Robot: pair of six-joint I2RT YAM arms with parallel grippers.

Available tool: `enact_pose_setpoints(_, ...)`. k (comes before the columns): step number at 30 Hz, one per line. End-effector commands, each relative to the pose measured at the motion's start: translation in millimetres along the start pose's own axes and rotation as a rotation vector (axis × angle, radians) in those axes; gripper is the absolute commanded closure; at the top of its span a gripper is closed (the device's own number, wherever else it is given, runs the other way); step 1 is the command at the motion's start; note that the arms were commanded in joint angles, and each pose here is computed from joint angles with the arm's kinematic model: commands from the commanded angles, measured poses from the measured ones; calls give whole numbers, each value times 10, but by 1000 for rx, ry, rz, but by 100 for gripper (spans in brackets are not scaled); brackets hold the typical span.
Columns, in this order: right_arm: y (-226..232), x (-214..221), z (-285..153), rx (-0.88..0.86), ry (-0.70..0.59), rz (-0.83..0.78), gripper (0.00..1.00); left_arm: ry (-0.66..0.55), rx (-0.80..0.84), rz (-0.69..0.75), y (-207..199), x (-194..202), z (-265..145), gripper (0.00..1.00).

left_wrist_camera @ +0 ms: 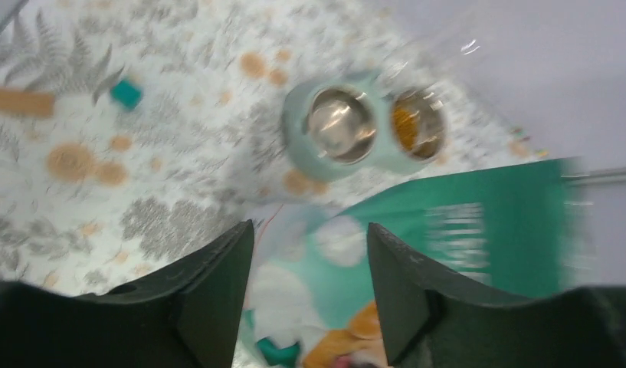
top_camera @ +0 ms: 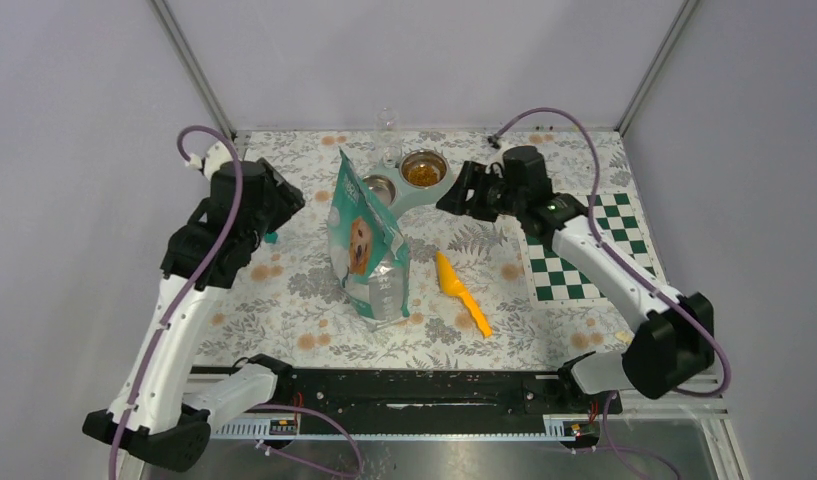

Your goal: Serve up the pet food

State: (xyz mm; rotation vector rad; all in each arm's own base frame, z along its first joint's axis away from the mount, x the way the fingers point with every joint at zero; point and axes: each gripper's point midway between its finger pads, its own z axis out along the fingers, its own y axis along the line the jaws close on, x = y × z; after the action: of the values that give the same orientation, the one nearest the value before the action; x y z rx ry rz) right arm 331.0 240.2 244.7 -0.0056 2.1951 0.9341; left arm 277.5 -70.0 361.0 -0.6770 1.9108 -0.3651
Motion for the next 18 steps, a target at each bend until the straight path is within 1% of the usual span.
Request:
enact_pose_setpoints(1,314,191,253,-99,90,12,30,159,-29,33,368,540,235,48)
enact_pose_setpoints(3,333,374,402,-112,150,25,31,237,14,25,422,847,345,52)
enact_pose_setpoints(5,364,536,535,-130,198,43,32,299,23,4,512,1107,417,52)
enact_pose_setpoints(7,418,704,657,-163,246,54,33,334,50,-2,544,1282,465,50)
enact_pose_setpoints(10,516,936,784,-211,304,65,36,362,79,0,592,1464,533,49)
enact_pose_setpoints(13,570,1190,771,-226,352,36,38,452,184,10,491,1684,479,51)
enact_pose_setpoints(14,602,1272,739,-230,358,14,38,474,207,6,474,1742,452,53)
enact_pose_setpoints(18,619,1560,653,-225,402,-14,39,522,241,-26,491,1942,329,60)
